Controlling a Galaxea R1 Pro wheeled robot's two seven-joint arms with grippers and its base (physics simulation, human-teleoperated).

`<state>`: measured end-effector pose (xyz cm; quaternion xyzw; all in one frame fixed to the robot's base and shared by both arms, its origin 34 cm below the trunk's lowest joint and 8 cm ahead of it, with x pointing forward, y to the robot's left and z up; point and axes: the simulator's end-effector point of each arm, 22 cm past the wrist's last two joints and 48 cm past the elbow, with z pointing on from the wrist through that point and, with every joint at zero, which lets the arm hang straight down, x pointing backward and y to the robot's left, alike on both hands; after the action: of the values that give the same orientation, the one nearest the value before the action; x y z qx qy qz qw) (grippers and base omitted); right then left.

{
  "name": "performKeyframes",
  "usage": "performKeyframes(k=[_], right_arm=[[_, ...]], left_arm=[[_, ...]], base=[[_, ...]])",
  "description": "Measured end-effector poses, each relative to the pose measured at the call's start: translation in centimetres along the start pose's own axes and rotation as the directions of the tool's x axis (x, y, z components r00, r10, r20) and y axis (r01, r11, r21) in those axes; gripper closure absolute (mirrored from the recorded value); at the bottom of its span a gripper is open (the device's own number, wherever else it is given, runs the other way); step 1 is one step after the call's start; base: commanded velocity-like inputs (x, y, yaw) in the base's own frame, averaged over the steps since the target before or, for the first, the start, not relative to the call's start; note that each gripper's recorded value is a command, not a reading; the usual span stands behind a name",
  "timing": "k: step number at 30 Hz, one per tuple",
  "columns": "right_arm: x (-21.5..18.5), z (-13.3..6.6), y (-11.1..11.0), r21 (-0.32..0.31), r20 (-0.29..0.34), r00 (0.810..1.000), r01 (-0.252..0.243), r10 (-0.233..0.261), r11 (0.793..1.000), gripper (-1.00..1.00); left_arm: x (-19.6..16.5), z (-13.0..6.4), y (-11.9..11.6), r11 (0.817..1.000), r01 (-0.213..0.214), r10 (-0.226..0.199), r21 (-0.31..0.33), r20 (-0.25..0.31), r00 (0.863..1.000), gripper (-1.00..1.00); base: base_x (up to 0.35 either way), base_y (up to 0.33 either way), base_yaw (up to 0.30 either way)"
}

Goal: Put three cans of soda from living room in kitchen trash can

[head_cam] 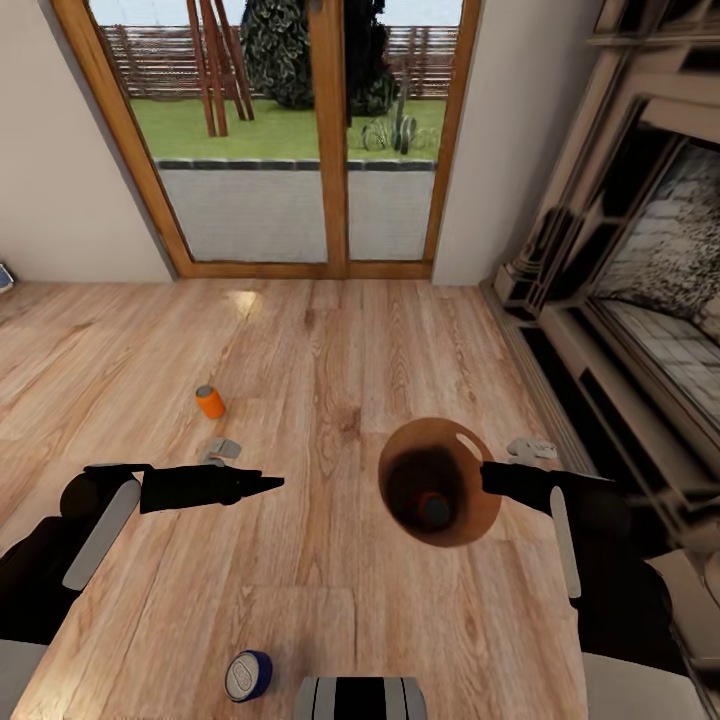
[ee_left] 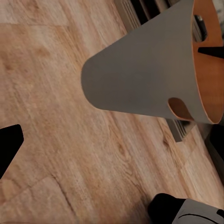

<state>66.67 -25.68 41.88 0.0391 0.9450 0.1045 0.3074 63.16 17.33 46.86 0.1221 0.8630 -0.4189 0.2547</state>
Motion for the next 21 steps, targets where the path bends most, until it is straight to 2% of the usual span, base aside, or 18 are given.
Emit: performKeyframes(k=[10,21], right_arm=[[-0.02,0.0,0.21,-0.01,0.001,1.0,-0.003,0.004,1.0,1.0],[-0.02,0.0,0.31,-0.014,0.001,1.0,-0.006,0.006,1.0,1.0]], left_arm=[[0.0,-0.01,0.01,1.0,0.0,0.0,0.0,0.0,1.0,-1.0],[0.36,0.08,0.51,1.0,0.013,-0.013,-0.007,-0.006,1.0,-1.0]], base=[[0.0,0.0,0.229],[0.0,0.0,0.02]])
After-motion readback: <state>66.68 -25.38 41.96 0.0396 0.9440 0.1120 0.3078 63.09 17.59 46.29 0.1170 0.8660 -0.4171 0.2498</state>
